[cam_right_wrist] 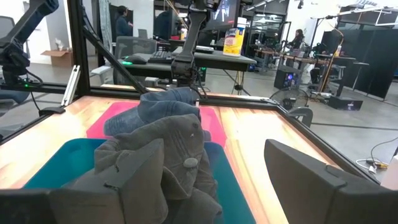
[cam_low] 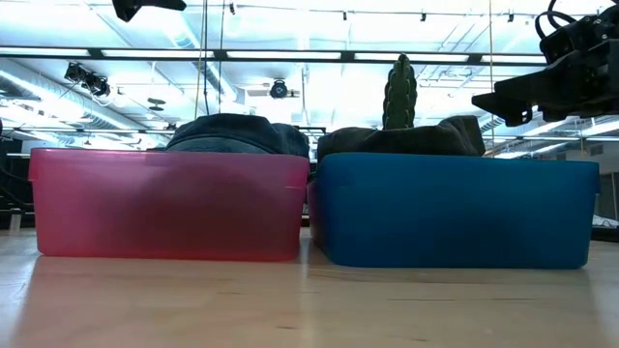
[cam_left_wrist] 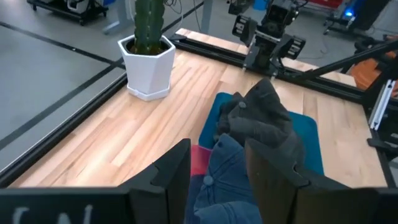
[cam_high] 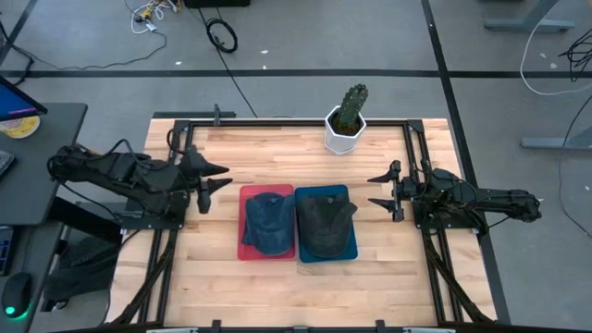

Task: Pick & Place hat
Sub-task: Return to Home Position

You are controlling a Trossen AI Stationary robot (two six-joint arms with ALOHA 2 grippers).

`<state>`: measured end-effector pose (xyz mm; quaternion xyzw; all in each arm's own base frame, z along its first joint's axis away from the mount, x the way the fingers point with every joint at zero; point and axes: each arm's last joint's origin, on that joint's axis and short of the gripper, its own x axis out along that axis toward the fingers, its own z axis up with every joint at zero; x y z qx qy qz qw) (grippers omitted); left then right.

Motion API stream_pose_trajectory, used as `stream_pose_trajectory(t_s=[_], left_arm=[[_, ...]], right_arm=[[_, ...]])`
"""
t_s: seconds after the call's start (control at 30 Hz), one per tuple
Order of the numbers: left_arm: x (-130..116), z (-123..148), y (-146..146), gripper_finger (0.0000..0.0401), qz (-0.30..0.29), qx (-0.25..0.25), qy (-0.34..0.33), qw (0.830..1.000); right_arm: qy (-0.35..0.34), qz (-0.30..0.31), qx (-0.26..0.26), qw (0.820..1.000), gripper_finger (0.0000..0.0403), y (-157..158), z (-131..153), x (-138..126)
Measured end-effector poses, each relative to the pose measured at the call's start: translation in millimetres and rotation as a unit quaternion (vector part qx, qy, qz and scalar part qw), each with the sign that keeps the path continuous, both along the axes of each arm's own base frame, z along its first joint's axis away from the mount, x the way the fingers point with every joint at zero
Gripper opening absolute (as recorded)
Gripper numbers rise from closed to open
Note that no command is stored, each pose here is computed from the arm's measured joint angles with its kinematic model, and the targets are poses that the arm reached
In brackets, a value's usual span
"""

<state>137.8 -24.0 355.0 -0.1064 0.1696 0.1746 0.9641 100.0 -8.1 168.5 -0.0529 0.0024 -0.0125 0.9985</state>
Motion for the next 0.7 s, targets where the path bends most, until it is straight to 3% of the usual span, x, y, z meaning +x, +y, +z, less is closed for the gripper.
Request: stream_pose_trajectory(t_s=[0.4,0.53,0.6,0.7], left_arm=[[13,-7,-4,0.0156,0.0,0.007,0.025,1.0],[16,-12,-5,0.0156,0.003,-0.012,0.041,0.999],[18,-20,-8,0.0156,-0.027,-0.023,0.064,0.997],[22,-40,-11,0.0156,-0.097,0.009,0.099,0.99]], right_arm=[[0.0,0.0,0.0,1.0,0.0281,0,0,0],[0.0,0.0,0.0,1.0,0.0281,0,0,0],[0.0,0.0,0.0,1.0,0.0281,0,0,0],[0.0,0.0,0.0,1.0,0.0281,0,0,0]])
